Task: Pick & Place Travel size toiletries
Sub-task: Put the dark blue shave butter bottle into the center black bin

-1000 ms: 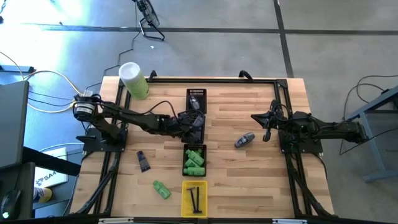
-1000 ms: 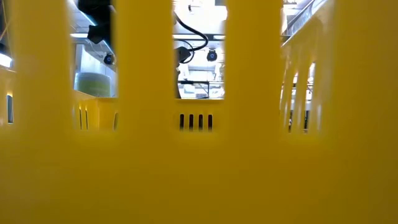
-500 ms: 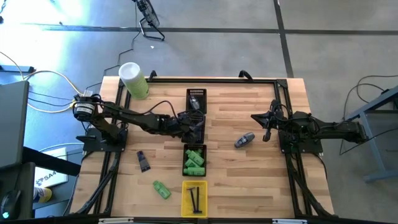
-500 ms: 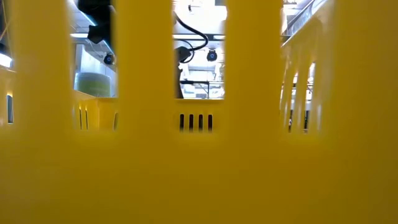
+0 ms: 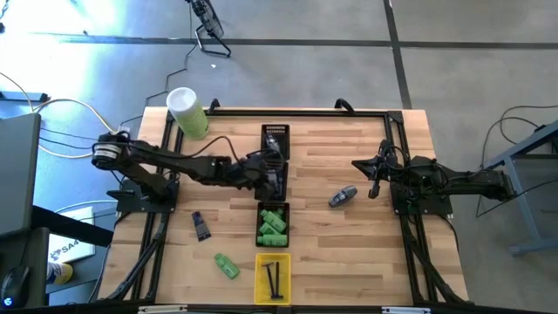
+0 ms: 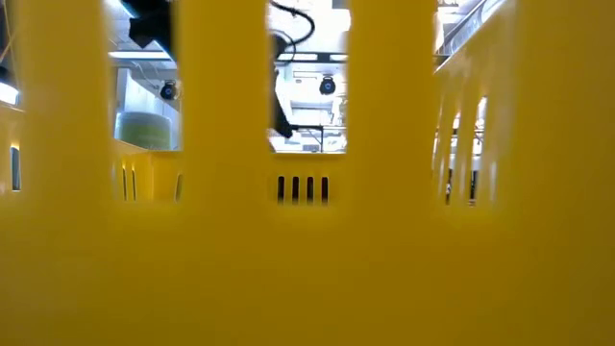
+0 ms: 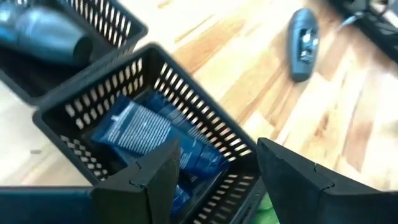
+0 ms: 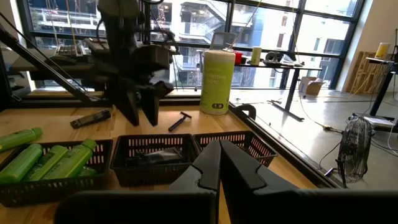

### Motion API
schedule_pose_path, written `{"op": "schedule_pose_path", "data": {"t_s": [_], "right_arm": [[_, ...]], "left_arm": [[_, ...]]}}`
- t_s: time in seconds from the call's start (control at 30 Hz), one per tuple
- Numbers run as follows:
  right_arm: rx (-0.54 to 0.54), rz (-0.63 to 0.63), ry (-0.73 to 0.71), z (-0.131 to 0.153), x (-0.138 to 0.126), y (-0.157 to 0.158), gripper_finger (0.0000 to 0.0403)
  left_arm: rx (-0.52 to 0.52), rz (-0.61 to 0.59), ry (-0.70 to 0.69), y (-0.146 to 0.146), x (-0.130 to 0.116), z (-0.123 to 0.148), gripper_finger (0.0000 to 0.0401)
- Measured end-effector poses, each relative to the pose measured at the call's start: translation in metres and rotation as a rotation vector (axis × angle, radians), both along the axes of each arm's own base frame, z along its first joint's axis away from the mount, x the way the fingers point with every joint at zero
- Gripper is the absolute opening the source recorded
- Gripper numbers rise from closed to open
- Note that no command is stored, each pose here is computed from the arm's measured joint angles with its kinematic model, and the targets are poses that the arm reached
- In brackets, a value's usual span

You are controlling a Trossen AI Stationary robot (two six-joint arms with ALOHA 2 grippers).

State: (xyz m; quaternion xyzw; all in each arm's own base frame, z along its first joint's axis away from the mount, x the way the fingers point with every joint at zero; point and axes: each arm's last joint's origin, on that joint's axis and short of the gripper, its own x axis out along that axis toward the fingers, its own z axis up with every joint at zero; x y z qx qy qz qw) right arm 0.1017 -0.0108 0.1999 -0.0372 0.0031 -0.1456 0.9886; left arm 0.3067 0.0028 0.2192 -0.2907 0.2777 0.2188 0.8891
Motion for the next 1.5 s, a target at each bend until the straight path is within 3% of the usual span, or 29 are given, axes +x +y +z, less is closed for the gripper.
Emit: {"op": "schedule_pose_path", "data": {"t_s": [0.3, 0.63, 0.83, 1.2, 1.4, 1.5], "right_arm": [[0.000, 0.000, 0.000, 0.000, 0.000, 0.000, 0.0002], [0.000, 0.000, 0.000, 0.000, 0.000, 0.000, 0.0002], [0.000, 0.000, 0.000, 0.000, 0.000, 0.000, 0.0002], [0.000, -0.001, 0.000, 0.000, 0.000, 0.000, 0.0002], [0.000, 0.000, 0.000, 0.000, 0.000, 0.000, 0.0002], [0.000, 0.000, 0.000, 0.000, 0.000, 0.000, 0.0002]], "left_arm": [[0.106, -0.014, -0.029, 0.002, -0.007, 0.015, 0.0195], [0.175, -0.055, -0.006, 0.002, -0.007, 0.015, 0.0081], [0.175, -0.055, -0.005, 0.002, -0.007, 0.015, 0.0036], [0.344, -0.154, -0.014, 0.002, -0.003, 0.020, 0.0002], [0.371, -0.176, -0.002, 0.002, -0.003, 0.020, 0.0001], [0.318, -0.209, 0.003, 0.001, -0.004, 0.017, 0.0001]]}}
